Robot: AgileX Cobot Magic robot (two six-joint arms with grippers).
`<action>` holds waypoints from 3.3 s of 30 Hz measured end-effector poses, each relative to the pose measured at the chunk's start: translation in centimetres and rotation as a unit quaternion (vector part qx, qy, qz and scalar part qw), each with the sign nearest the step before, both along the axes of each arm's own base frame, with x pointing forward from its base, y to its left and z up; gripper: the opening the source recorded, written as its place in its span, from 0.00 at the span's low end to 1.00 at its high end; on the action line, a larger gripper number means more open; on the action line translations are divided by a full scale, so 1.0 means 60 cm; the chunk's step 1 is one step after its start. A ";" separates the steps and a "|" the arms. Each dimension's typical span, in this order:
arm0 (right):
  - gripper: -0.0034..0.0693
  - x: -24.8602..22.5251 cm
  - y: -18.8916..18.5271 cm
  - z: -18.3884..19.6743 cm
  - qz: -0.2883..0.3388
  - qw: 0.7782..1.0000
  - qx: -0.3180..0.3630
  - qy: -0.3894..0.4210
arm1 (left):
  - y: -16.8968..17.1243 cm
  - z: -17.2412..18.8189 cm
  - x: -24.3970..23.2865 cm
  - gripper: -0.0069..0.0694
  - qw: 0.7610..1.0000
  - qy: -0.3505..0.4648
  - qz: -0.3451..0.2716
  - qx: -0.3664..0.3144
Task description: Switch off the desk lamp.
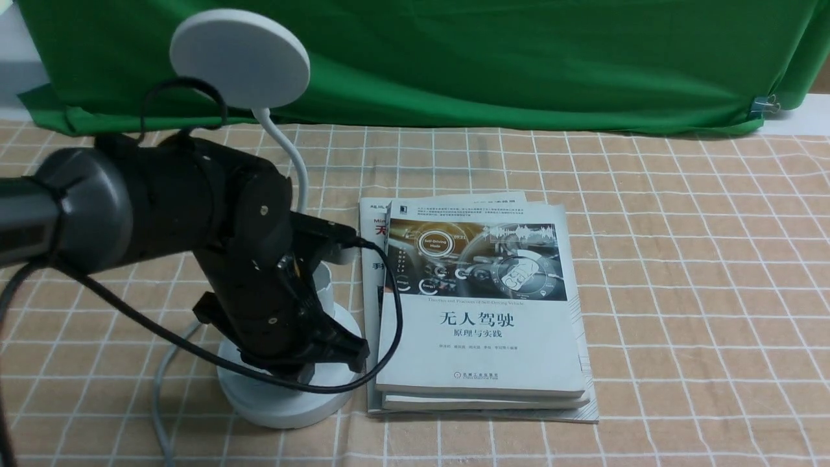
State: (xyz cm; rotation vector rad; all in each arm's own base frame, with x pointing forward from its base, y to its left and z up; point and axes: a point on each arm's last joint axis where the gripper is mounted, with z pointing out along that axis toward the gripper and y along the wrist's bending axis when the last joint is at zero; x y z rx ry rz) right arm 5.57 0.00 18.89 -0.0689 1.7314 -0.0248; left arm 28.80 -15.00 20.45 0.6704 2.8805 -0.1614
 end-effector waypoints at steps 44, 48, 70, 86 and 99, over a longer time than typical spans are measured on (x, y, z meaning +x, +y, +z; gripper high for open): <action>0.38 0.000 0.000 0.000 0.000 1.000 0.000 0.000 | 0.188 0.035 -0.361 0.09 0.834 -0.488 0.043 -0.255; 0.38 0.000 0.000 0.000 0.000 1.000 0.000 0.000 | 0.189 0.032 -0.360 0.09 0.835 -0.496 0.028 -0.237; 0.38 0.000 0.000 0.000 0.000 1.000 0.000 0.000 | 0.249 -0.029 -0.388 0.09 0.790 -0.536 0.258 -0.148; 0.38 0.000 0.000 0.000 0.000 1.000 0.000 0.000 | 0.248 -0.033 -0.389 0.09 0.798 -0.524 0.260 -0.147; 0.38 0.000 0.000 0.000 0.000 1.000 0.000 0.000 | 0.248 -0.033 -0.389 0.09 0.798 -0.523 0.260 -0.148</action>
